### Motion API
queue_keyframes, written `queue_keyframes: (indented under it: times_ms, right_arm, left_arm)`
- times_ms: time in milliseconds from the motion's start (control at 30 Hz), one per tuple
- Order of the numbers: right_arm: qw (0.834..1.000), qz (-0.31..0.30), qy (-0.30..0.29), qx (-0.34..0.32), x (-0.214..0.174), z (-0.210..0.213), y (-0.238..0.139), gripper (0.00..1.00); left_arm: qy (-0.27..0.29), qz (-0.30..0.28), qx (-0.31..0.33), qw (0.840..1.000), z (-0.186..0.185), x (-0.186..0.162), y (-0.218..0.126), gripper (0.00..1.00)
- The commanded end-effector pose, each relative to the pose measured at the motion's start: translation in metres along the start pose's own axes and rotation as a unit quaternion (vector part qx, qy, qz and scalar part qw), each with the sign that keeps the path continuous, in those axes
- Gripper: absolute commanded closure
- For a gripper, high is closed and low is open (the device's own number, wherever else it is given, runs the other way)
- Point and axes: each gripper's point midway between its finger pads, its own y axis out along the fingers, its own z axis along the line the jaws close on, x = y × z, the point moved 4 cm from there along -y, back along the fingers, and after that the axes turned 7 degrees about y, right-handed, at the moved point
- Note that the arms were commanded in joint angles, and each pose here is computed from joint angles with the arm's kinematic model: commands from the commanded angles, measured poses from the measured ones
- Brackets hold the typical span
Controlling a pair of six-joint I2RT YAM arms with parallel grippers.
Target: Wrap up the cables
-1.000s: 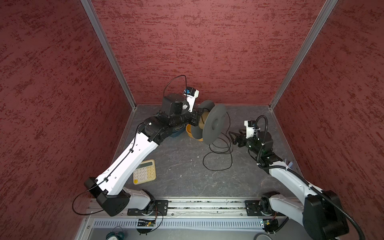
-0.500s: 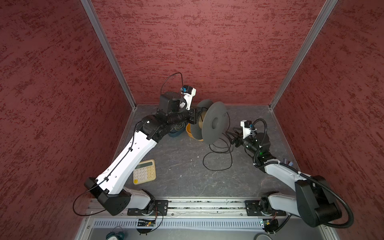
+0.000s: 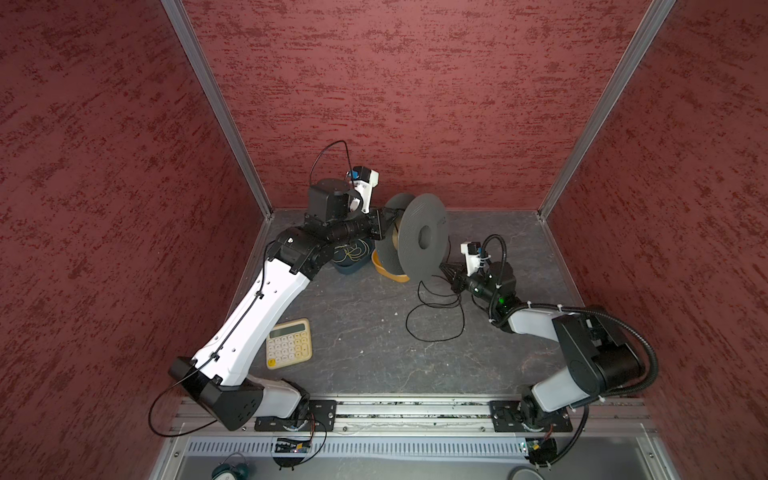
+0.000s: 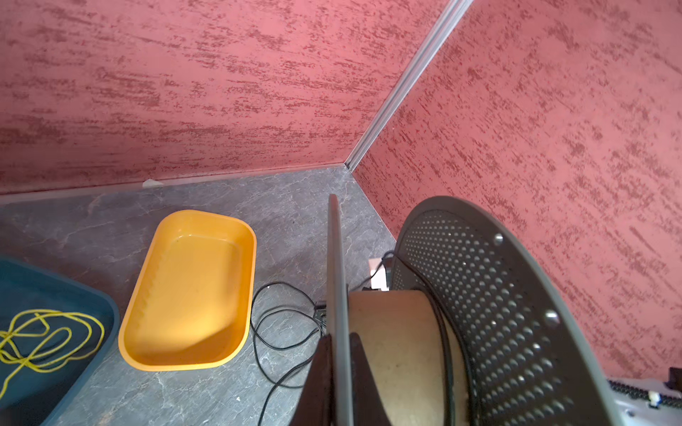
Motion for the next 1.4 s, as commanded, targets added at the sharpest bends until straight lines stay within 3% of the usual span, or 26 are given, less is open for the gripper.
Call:
queue_keyframes:
  times_ms: [0, 267, 567, 867, 1067, 1233, 1367]
  right_arm:
    - [1.0, -0.023, -0.003, -0.005, 0.001, 0.006, 0.003, 1.0]
    - [0.998, 0.006, -0.019, -0.063, -0.041, 0.021, 0.006, 1.0]
    - [0.992, 0.053, -0.066, -0.095, -0.078, 0.057, 0.014, 1.0]
    - [0.986, 0.052, -0.132, -0.092, -0.088, 0.115, 0.019, 1.0]
    - [0.975, 0.054, -0.175, -0.124, -0.079, 0.145, 0.021, 1.0]
    - [0.971, 0.029, -0.175, -0.16, -0.042, 0.159, 0.007, 1.0]
    - [0.962, -0.007, -0.184, -0.2, -0.011, 0.159, -0.011, 1.0]
  left_arm:
    - [-0.016, -0.067, -0.03, 0.997, -0.007, 0.03, -0.017, 1.0]
    - [-0.09, -0.101, -0.004, 0.991, 0.027, 0.035, -0.005, 1.0]
    - [-0.081, -0.145, 0.149, 0.975, 0.062, 0.03, 0.012, 1.0]
    - [0.014, -0.136, 0.253, 0.958, 0.061, 0.017, 0.043, 1.0]
    - [0.122, -0.105, 0.341, 0.926, 0.049, 0.003, 0.064, 1.0]
    - [0.175, -0.067, 0.378, 0.906, 0.049, -0.01, 0.072, 1.0]
    - [0.191, -0.032, 0.368, 0.909, 0.047, -0.024, 0.075, 1.0]
